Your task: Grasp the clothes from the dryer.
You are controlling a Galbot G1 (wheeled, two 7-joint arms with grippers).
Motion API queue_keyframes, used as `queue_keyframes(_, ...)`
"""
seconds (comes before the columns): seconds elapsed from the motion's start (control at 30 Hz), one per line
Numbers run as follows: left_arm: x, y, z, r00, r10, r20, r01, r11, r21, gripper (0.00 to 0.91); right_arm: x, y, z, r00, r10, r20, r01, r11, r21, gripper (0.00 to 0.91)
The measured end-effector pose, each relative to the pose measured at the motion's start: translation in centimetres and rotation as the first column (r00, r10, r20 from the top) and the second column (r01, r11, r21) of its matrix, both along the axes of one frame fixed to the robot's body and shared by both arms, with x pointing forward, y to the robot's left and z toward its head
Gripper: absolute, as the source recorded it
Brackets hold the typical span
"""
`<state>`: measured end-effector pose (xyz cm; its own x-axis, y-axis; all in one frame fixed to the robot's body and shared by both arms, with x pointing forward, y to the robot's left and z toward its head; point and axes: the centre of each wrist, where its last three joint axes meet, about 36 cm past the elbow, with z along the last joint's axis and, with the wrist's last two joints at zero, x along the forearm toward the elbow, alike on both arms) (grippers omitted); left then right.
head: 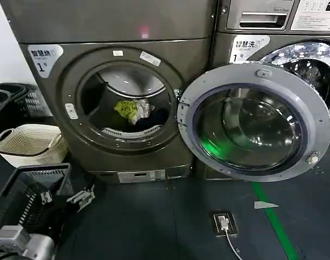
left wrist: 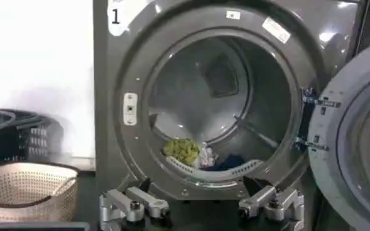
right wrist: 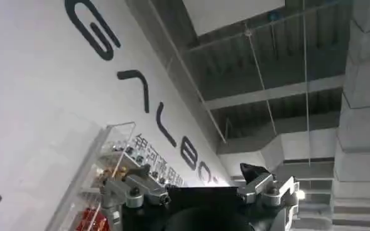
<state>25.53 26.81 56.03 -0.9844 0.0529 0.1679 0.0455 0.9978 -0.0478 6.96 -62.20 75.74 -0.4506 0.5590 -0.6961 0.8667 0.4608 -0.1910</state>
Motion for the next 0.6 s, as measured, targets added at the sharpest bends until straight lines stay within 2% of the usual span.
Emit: queue_keyframes(0.6,-0.07,0.00,0.06,1.000,-0.006,0.006,0.006,1.000,0.000,0.907,0.21,-0.11,-0.33,0.999,0.045,0.019,-0.044,0.999,-0.018,0.907)
